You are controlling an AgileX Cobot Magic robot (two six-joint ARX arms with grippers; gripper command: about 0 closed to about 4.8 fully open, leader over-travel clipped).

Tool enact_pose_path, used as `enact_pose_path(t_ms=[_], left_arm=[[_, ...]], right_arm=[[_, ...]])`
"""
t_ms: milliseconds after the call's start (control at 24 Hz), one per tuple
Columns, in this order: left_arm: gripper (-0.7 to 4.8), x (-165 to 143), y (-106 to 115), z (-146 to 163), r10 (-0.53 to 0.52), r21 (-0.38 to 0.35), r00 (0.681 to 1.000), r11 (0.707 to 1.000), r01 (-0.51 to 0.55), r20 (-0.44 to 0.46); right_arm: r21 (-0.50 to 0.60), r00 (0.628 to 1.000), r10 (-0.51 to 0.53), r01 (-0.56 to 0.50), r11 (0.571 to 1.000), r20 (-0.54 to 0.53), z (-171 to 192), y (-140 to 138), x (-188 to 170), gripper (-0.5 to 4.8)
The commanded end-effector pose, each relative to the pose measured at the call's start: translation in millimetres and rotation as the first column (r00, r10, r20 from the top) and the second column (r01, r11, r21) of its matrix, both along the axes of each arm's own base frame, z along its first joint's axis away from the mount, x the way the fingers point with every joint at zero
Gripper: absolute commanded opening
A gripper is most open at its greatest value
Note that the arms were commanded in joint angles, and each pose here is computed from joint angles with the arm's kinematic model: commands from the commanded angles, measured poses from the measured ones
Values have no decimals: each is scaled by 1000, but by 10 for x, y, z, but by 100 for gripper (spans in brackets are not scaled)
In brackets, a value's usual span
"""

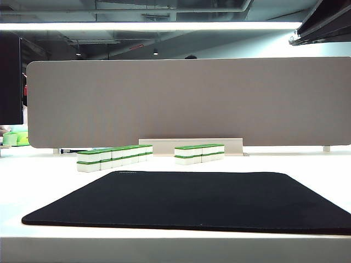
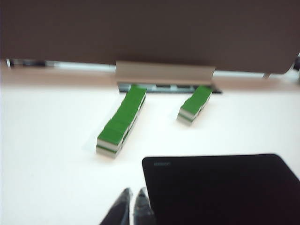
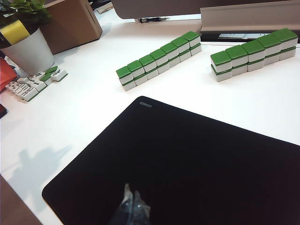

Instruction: Take a mahjong tile from the mahjong wall and then place it on the table close to you.

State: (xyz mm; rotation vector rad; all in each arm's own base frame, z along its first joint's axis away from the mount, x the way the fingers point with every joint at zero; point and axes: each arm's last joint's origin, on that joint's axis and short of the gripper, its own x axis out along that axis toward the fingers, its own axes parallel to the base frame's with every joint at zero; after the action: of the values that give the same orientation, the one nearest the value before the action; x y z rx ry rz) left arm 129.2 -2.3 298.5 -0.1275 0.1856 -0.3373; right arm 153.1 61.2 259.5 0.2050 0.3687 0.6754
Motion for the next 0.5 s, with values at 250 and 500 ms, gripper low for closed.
enact_pose_path(t_ms=[250, 500], left_arm=[[20, 707, 53, 166, -8, -8, 987, 1000, 7, -162], [26, 1083, -17, 109, -228, -100, 944, 973, 210, -238]], right_arm=[[6, 1000, 6, -6, 1000, 12, 21, 2, -2, -1], [6, 1000, 6, -6, 1000, 11, 20, 3, -3, -1]])
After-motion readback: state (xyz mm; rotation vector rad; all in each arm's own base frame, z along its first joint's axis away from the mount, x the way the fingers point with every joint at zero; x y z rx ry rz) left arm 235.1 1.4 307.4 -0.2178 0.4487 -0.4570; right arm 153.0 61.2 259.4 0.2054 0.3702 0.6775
